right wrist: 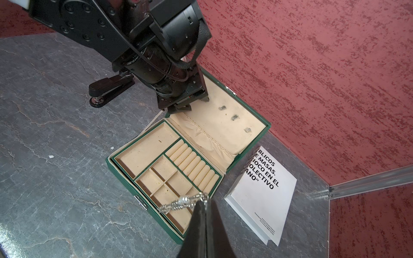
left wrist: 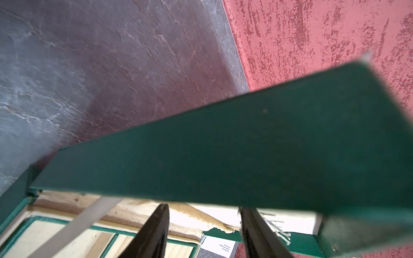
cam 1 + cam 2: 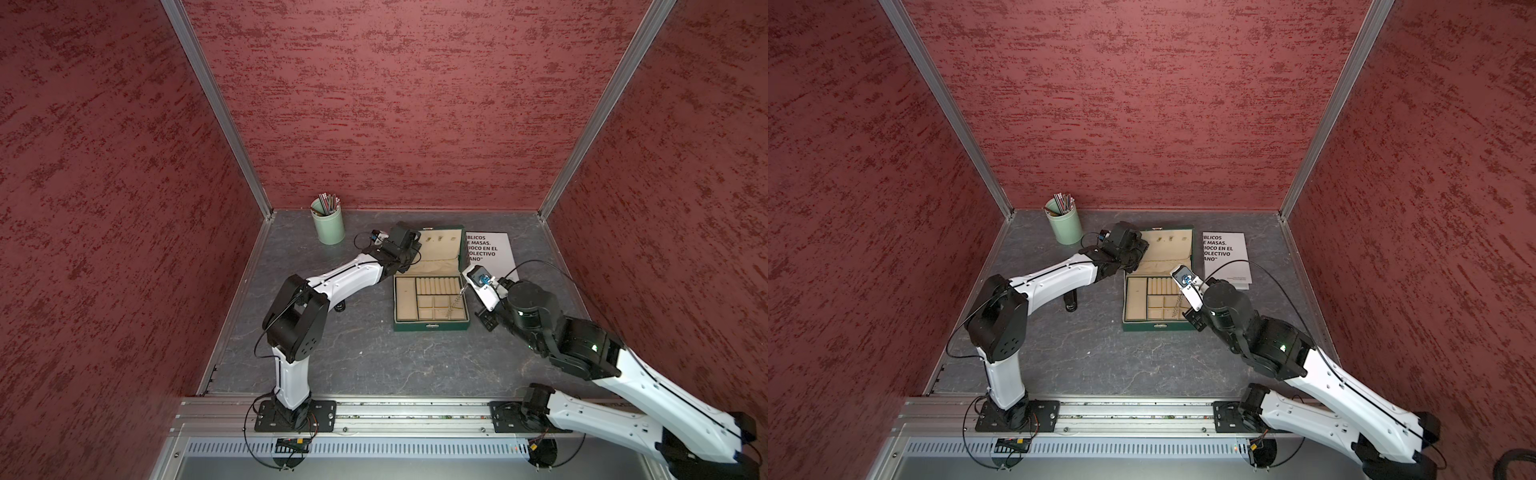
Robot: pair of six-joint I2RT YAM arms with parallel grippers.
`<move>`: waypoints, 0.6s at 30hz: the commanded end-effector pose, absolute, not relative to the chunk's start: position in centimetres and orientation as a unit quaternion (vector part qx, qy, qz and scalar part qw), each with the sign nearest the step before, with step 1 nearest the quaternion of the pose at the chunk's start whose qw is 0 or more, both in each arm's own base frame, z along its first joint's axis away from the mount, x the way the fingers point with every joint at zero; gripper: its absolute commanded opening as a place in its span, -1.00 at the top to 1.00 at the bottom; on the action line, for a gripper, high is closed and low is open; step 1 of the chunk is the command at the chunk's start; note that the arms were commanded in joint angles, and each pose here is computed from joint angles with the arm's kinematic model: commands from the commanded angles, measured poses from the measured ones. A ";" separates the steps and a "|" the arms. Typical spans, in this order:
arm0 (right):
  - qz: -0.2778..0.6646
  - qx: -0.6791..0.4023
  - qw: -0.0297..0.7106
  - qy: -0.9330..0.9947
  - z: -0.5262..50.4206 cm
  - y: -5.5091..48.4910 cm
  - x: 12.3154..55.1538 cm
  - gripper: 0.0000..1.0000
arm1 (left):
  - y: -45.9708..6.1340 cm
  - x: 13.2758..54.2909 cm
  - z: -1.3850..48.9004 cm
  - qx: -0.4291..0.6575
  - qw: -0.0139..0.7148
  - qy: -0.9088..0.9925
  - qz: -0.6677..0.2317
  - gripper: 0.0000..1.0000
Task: Put jewelry chain into jewelry box
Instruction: Open the fastener on the jewelry box.
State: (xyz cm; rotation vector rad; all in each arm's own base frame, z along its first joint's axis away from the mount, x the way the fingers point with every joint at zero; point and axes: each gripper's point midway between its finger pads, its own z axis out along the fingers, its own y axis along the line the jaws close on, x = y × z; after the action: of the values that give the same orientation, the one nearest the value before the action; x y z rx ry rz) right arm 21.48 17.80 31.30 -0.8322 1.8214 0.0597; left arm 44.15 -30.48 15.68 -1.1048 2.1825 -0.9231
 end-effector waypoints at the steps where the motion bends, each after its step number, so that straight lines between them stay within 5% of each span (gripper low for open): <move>1: 0.036 -0.334 0.550 0.765 32.3 17.6 21.6 1.00 | -29.1 42.9 12.0 -0.419 0.239 0.827 -0.288 -0.07; 18: 0.036 -0.332 0.547 0.767 32.1 17.5 21.6 1.00 | -28.7 41.5 7.8 -0.431 0.214 0.837 -0.261 0.09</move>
State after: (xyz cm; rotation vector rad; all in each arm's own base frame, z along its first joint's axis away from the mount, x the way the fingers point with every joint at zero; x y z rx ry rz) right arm 21.47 17.79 31.30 -0.8260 1.8244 0.0641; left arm 44.39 -30.79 15.22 -1.1345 2.1396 -0.9801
